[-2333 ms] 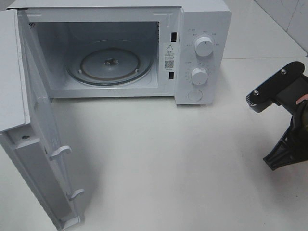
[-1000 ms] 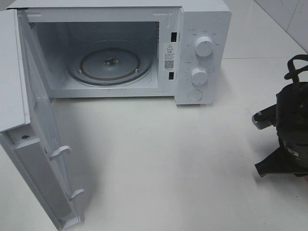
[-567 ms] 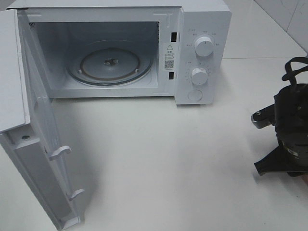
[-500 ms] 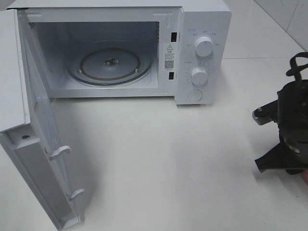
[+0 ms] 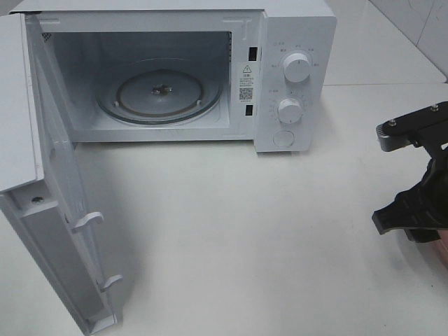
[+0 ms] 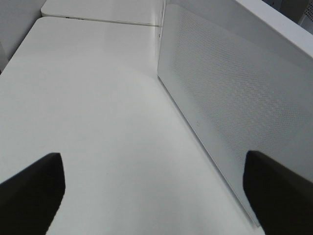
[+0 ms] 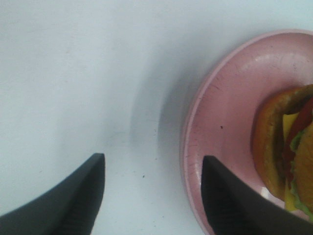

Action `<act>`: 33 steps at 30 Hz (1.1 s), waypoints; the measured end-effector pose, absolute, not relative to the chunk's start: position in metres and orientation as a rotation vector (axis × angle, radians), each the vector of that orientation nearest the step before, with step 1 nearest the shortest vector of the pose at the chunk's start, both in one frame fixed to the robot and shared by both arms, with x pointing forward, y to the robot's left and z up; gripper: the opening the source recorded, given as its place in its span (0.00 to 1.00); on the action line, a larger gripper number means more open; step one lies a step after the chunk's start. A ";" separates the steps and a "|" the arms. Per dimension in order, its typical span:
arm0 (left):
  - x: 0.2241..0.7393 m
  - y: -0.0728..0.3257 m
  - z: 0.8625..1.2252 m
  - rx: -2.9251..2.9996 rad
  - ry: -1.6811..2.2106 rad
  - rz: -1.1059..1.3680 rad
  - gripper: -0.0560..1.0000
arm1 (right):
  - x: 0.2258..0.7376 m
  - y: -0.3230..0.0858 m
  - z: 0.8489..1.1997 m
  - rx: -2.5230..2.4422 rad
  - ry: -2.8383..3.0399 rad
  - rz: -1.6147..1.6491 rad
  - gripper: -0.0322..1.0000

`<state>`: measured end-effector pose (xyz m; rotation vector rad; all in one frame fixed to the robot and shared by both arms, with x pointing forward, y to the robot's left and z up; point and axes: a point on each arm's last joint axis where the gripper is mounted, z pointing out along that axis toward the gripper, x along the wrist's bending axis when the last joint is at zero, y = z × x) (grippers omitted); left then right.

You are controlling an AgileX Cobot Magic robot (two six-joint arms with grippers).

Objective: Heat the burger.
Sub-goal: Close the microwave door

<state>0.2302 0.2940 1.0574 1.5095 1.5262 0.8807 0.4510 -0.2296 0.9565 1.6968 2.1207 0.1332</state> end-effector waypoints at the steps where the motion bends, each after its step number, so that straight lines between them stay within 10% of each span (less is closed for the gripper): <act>1: 0.230 0.294 1.057 1.510 1.526 0.881 0.91 | 0.451 -0.230 0.957 1.697 2.121 0.133 0.57; 11: 0.230 0.294 1.057 1.510 1.526 0.881 0.91 | 0.415 -0.231 1.010 1.594 2.226 0.439 0.76; 33: 0.230 0.294 1.057 1.510 1.526 0.881 0.91 | 0.332 -0.264 1.067 1.468 2.166 0.710 0.76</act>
